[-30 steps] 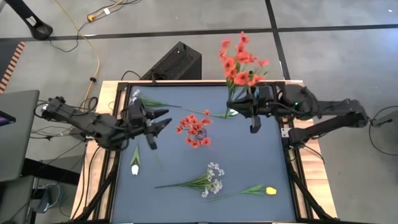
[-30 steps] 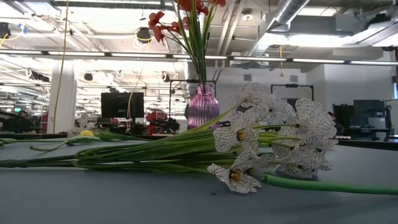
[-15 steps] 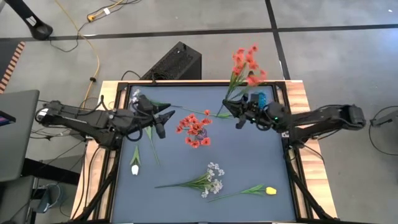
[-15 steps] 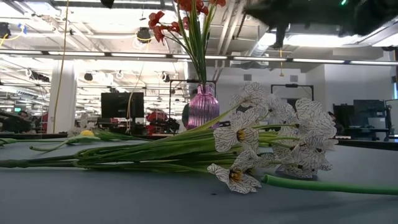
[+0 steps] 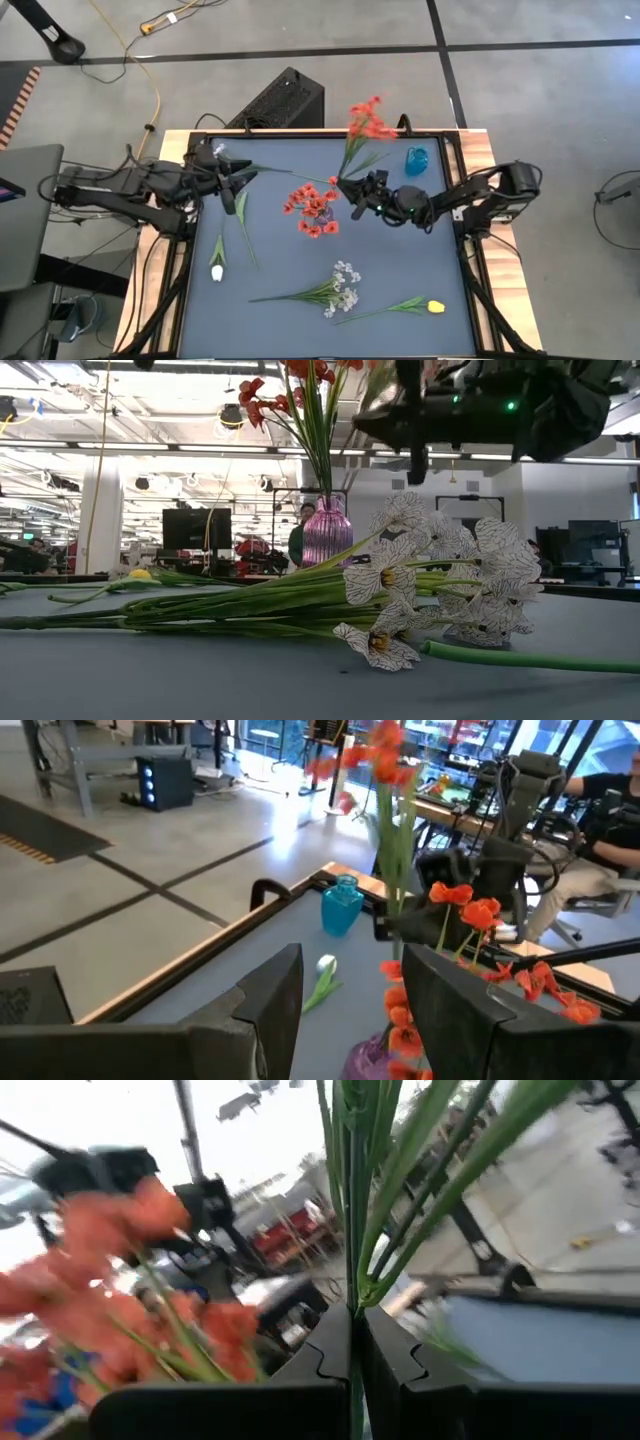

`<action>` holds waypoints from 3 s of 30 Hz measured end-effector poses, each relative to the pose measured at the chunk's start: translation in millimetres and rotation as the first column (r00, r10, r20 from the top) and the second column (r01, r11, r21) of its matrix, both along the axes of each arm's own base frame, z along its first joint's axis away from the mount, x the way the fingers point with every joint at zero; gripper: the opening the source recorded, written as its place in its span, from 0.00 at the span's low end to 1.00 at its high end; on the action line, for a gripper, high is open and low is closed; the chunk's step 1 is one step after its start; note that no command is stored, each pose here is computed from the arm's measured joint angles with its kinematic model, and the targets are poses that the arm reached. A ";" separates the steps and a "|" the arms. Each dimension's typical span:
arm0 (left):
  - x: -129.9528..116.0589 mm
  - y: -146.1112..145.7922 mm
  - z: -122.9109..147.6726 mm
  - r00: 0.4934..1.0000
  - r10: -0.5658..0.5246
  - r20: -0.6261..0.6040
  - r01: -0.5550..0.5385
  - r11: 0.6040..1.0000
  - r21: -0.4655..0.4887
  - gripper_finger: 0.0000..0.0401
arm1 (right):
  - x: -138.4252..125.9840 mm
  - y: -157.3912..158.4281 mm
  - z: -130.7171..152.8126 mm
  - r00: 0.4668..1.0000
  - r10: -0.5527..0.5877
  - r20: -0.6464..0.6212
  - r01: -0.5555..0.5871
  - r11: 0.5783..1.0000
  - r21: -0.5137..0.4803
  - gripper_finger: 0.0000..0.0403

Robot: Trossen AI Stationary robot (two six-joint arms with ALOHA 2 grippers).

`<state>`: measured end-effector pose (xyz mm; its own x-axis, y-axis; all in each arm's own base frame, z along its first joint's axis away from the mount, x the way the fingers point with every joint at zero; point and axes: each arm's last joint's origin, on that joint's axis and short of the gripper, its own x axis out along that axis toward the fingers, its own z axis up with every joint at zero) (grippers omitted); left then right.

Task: Sort flowers into vase by color
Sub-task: Put the orange flower into the pink vase

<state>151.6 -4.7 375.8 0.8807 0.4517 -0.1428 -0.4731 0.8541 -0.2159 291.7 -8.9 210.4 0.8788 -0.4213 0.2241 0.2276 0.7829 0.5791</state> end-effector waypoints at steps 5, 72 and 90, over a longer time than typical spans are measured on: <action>-6.5 0.5 -2.3 1.000 0.003 -0.015 -0.004 1.000 -0.031 0.40 | 6.5 6.9 -11.0 0.999 -0.003 -0.034 0.003 1.000 0.003 0.08; 6.0 -2.9 -10.4 0.997 -0.050 -0.065 0.045 0.996 -0.076 0.40 | 21.9 32.0 -21.0 0.920 -0.067 -0.386 -0.091 0.922 -0.377 0.45; 6.4 -4.3 -10.6 0.991 -0.109 -0.082 0.104 0.993 -0.058 0.40 | -1.9 34.9 -5.6 0.795 0.058 -0.603 -0.304 0.899 -0.315 0.60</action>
